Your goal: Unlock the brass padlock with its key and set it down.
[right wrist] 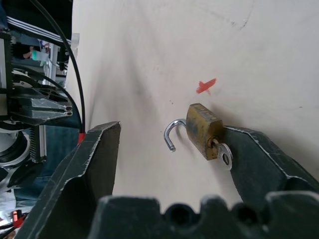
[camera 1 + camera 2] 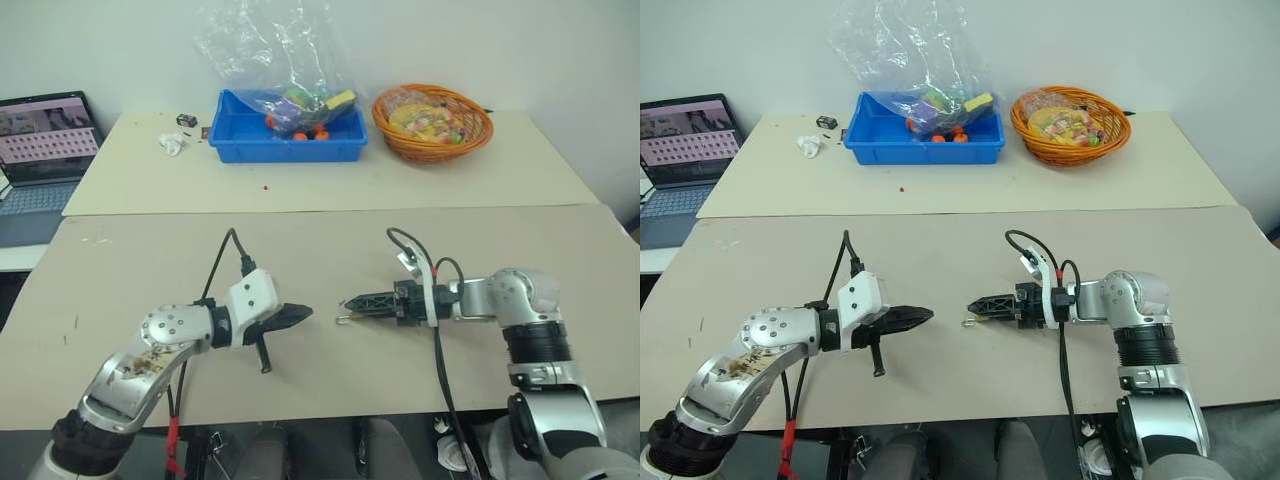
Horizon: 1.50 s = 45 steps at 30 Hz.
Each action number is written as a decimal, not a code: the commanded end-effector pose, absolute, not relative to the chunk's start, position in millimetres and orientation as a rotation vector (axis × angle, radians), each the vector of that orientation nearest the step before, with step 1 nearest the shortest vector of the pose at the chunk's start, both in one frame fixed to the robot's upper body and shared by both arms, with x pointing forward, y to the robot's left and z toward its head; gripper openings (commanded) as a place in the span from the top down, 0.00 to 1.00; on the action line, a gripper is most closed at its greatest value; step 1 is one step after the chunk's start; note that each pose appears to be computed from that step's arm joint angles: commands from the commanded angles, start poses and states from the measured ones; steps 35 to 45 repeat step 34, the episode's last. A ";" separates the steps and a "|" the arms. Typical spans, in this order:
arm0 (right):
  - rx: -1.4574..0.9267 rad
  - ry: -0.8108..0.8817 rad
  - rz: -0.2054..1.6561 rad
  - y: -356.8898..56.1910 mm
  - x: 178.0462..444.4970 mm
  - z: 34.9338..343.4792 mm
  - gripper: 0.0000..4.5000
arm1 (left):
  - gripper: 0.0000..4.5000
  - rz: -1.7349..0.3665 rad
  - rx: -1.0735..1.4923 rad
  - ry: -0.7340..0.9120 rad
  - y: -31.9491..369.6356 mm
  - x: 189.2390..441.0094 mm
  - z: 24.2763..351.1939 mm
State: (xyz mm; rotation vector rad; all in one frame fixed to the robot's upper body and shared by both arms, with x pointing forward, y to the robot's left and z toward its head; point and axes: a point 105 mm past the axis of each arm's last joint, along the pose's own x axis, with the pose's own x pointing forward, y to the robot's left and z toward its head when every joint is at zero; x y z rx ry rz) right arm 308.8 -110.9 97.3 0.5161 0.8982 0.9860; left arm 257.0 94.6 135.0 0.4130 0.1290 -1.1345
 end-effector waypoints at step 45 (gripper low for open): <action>-0.309 0.330 1.095 -167.2 268.9 126.2 0.18 | 1.00 -1.133 0.352 0.050 85.0 269.5 142.9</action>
